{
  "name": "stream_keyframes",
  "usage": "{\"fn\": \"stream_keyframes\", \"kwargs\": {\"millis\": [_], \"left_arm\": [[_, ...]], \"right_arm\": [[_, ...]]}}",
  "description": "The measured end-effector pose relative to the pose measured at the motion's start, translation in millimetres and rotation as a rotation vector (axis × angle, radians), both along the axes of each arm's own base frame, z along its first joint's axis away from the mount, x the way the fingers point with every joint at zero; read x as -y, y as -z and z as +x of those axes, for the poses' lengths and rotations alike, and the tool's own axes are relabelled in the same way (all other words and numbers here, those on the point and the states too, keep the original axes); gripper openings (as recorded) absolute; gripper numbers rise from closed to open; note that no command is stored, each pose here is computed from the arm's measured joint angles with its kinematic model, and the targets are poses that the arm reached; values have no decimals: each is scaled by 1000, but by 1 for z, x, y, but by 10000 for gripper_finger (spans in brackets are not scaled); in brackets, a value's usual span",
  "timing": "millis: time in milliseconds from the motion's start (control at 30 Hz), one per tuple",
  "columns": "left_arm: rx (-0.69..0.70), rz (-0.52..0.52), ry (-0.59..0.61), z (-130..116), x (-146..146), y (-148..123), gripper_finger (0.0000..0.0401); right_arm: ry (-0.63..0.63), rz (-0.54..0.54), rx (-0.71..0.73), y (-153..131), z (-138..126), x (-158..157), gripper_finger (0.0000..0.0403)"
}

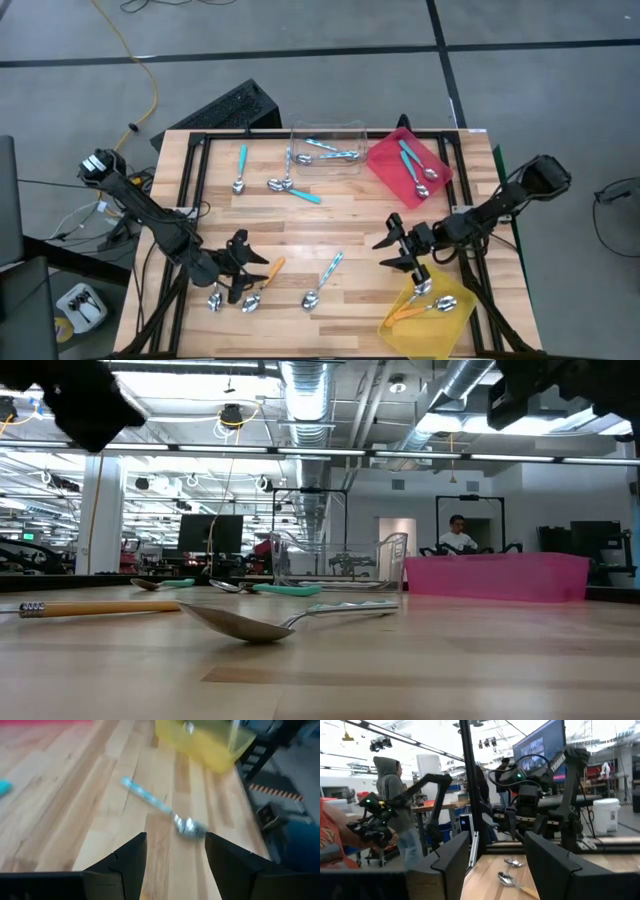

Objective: Sort silverware by color (type)
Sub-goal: Put the orange spoon into the yellow bin

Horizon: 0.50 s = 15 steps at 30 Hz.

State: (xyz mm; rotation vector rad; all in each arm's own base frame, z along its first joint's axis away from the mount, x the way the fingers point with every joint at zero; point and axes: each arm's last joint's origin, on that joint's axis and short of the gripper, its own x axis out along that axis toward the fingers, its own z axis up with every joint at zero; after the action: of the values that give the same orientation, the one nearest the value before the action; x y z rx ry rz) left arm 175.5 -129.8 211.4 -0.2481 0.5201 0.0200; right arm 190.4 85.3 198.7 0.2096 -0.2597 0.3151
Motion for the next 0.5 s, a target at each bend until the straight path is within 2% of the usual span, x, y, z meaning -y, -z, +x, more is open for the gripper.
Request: {"fn": "stream_keyframes", "kwargs": {"millis": [333,500], "left_arm": [[-105,82,-62,7,9,30,185],[-195,24,-185,11,6,49,185]], "right_arm": [[2,1,-29,7,4,-1,217],[2,2,-26,7,4,-1,217]]}}
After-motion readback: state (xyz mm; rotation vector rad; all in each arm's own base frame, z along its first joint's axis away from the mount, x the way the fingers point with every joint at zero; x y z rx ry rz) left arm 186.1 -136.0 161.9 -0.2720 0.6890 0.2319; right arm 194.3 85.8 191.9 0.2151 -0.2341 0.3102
